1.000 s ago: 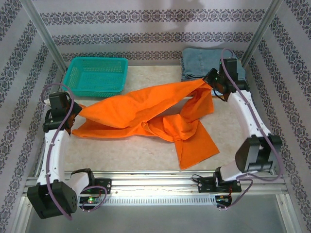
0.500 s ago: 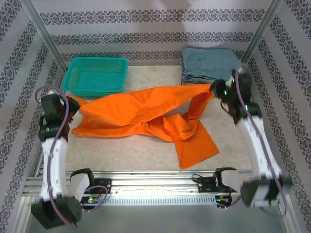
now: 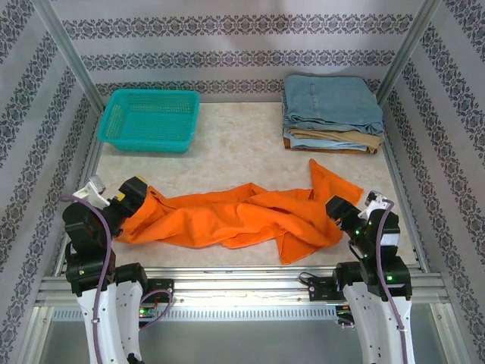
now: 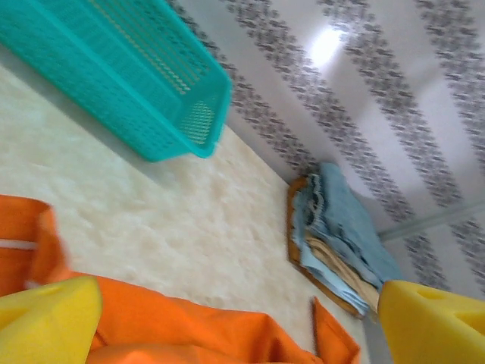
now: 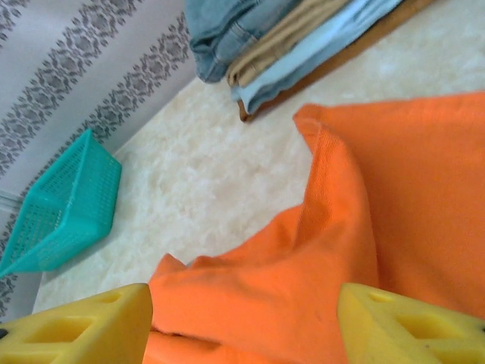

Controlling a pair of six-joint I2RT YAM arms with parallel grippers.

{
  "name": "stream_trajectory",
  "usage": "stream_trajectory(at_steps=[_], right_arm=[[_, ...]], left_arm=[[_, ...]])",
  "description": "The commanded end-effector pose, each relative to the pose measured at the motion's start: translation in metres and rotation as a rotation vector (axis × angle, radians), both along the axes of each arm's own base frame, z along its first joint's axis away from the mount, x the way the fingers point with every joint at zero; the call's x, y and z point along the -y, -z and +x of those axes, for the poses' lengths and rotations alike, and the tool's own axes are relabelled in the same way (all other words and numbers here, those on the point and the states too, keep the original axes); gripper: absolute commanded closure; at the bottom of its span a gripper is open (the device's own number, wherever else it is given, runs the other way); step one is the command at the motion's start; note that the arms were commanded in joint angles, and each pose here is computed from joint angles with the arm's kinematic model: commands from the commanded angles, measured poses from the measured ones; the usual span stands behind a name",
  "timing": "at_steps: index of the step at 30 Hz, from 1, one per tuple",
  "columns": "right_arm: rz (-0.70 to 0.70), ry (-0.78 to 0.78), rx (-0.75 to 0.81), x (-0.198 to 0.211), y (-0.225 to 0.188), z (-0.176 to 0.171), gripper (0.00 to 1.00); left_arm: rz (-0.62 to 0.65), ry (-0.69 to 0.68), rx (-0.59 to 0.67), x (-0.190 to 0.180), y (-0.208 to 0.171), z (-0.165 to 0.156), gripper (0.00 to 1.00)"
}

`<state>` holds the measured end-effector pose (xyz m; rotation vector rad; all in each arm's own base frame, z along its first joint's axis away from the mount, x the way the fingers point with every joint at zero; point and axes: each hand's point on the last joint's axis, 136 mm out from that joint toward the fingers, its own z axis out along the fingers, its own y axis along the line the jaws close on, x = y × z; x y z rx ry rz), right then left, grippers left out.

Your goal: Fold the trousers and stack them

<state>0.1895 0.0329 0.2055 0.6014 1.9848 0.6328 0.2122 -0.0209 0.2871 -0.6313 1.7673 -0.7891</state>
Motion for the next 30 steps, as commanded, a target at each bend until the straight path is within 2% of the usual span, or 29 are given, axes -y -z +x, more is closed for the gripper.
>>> stream_trajectory(at_steps=[1,3,5,6,7,9,11,14,16,19,21,23,25,28,29,30], right_arm=[[0.032,-0.032,-0.055,-0.007,0.005,-0.002,0.37],[0.053,-0.077,-0.051,-0.016,-0.001,0.008,0.4],[0.056,-0.137,-0.05,-0.027,-0.008,0.022,0.4],[0.036,-0.168,-0.071,-0.032,-0.007,0.033,0.36],[0.006,-0.197,-0.082,-0.037,-0.008,0.042,0.33],[-0.081,-0.281,-0.149,-0.057,0.002,0.067,0.26],[-0.167,-0.384,-0.202,-0.084,0.012,0.089,0.2],[-0.263,-0.487,-0.319,-0.113,0.035,0.111,0.17],[-0.309,-0.564,-0.344,-0.131,0.047,0.115,0.16],[-0.405,-0.673,-0.385,-0.15,0.065,0.105,0.15],[-0.427,-0.71,-0.42,-0.156,0.077,0.097,0.15],[-0.416,-0.74,-0.442,-0.161,0.088,0.091,0.2],[-0.408,-0.767,-0.47,-0.164,0.097,0.084,0.3],[-0.402,-0.778,-0.484,-0.165,0.103,0.076,0.65],[-0.397,-0.776,-0.483,-0.164,0.102,0.073,0.75],[-0.387,-0.779,-0.474,-0.164,0.099,0.07,0.84]], left_arm=[[-0.01,0.137,0.197,0.023,-0.06,-0.001,0.15],[-0.083,0.138,0.159,0.018,-0.055,0.02,0.34],[-0.137,0.154,0.068,0.014,-0.031,0.047,0.55],[-0.136,0.152,0.014,0.013,-0.014,0.06,0.57],[-0.112,0.15,-0.023,0.013,-0.001,0.07,0.55],[-0.022,0.169,-0.11,0.023,0.025,0.09,0.38],[0.092,0.193,-0.214,0.035,0.054,0.111,0.28],[0.223,0.185,-0.407,0.038,0.104,0.135,0.13],[0.273,0.13,-0.514,0.025,0.138,0.14,0.11],[0.361,0.084,-0.642,0.009,0.178,0.13,0.09],[0.392,0.061,-0.724,0.0,0.2,0.116,0.14],[0.413,0.021,-0.765,-0.009,0.213,0.102,0.18],[0.411,-0.004,-0.764,-0.013,0.219,0.092,0.33],[0.406,-0.022,-0.776,-0.016,0.229,0.077,0.72],[0.405,-0.03,-0.779,-0.017,0.23,0.073,0.92],[0.399,-0.025,-0.777,-0.016,0.231,0.069,1.0]])
